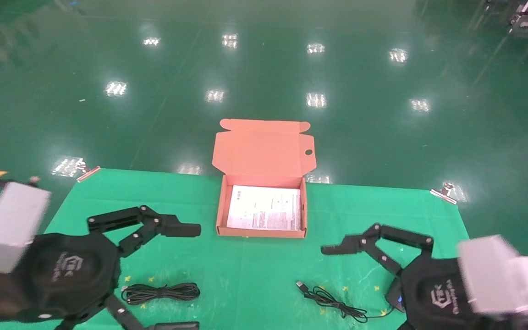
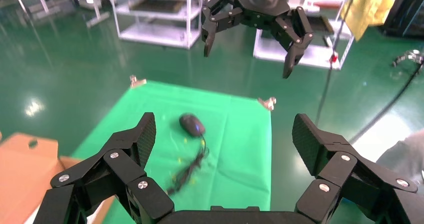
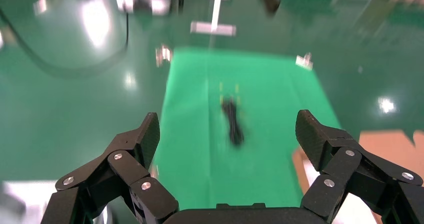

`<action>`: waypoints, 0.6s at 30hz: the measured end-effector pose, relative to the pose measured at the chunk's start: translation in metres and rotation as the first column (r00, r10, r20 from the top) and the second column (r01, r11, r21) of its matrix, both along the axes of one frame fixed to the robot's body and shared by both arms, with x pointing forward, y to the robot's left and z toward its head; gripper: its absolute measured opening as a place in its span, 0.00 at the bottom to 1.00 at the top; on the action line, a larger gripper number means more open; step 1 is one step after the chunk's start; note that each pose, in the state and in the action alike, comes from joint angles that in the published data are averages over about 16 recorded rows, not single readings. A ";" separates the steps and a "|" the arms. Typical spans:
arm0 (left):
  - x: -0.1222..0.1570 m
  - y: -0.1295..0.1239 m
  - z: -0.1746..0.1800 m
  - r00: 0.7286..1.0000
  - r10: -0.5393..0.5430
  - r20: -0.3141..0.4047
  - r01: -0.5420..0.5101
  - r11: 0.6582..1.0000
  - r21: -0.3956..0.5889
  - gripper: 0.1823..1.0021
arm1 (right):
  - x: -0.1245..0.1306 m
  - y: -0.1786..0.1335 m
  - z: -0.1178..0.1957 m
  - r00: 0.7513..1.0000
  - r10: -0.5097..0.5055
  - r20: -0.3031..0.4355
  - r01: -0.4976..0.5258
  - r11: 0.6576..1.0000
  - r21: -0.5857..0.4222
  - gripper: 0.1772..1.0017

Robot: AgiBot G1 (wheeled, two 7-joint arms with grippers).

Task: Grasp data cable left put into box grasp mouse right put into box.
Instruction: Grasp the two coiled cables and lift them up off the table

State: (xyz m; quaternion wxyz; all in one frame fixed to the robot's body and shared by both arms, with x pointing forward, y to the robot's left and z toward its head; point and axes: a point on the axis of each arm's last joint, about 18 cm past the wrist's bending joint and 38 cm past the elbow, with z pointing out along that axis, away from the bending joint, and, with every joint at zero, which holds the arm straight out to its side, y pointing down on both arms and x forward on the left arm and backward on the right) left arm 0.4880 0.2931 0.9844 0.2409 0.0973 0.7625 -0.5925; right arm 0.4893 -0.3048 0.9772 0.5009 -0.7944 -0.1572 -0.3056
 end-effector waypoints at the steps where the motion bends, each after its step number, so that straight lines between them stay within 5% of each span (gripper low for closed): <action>1: 0.002 -0.001 -0.001 1.000 0.009 -0.004 -0.009 1.000 0.022 1.00 | 0.003 0.000 -0.002 1.000 -0.008 0.018 0.009 0.999 -0.044 1.00; 10: 0.031 -0.010 -0.020 0.994 0.110 -0.009 -0.103 0.955 0.280 1.00 | 0.038 -0.001 -0.014 0.985 -0.029 0.169 0.097 0.908 -0.408 1.00; 18: 0.066 -0.016 -0.043 0.975 0.208 0.074 -0.215 0.812 0.543 1.00 | 0.069 -0.001 -0.031 0.970 -0.016 0.241 0.169 0.756 -0.632 1.00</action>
